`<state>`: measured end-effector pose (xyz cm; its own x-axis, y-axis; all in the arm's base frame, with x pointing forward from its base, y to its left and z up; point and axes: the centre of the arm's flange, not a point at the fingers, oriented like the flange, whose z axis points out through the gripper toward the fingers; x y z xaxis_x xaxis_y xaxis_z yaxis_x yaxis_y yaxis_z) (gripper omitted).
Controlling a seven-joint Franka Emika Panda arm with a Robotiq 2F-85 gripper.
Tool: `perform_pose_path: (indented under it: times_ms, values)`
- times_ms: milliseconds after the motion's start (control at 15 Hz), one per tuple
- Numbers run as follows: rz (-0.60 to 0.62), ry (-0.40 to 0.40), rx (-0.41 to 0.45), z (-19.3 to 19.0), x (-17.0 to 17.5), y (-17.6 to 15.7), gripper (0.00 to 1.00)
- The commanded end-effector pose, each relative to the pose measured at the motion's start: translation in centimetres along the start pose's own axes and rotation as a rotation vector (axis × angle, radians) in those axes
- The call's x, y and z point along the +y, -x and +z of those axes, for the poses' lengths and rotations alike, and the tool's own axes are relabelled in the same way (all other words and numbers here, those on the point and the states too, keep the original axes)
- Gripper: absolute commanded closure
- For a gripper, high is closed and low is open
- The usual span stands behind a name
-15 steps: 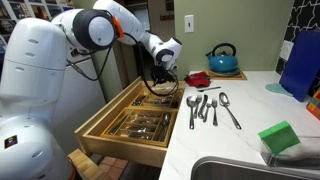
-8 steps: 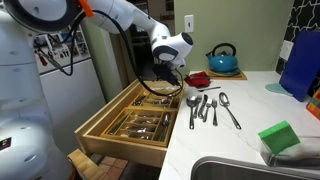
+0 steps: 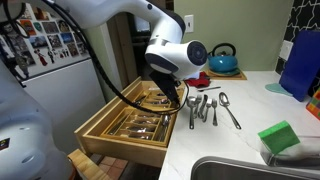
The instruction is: Remove one silver spoon from the left side of the open drawer and put it on the counter
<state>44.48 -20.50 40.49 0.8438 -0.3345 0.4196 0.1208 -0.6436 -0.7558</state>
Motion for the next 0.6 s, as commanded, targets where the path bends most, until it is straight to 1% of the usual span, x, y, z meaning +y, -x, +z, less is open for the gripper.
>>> perform_pose_path:
  times_ms: [0,133,200,333,533]
  values:
    - [0.127,-0.024,0.152,-4.0,1.3,3.7,0.96]
    - [0.182,-0.012,0.204,-4.9,2.0,4.6,0.96]
    - [0.129,-0.011,0.142,-4.3,2.4,2.9,0.95]
    - [0.157,-0.010,0.169,-5.0,2.8,3.7,0.95]
    - [0.164,-0.013,0.172,-4.9,2.6,3.9,0.95]
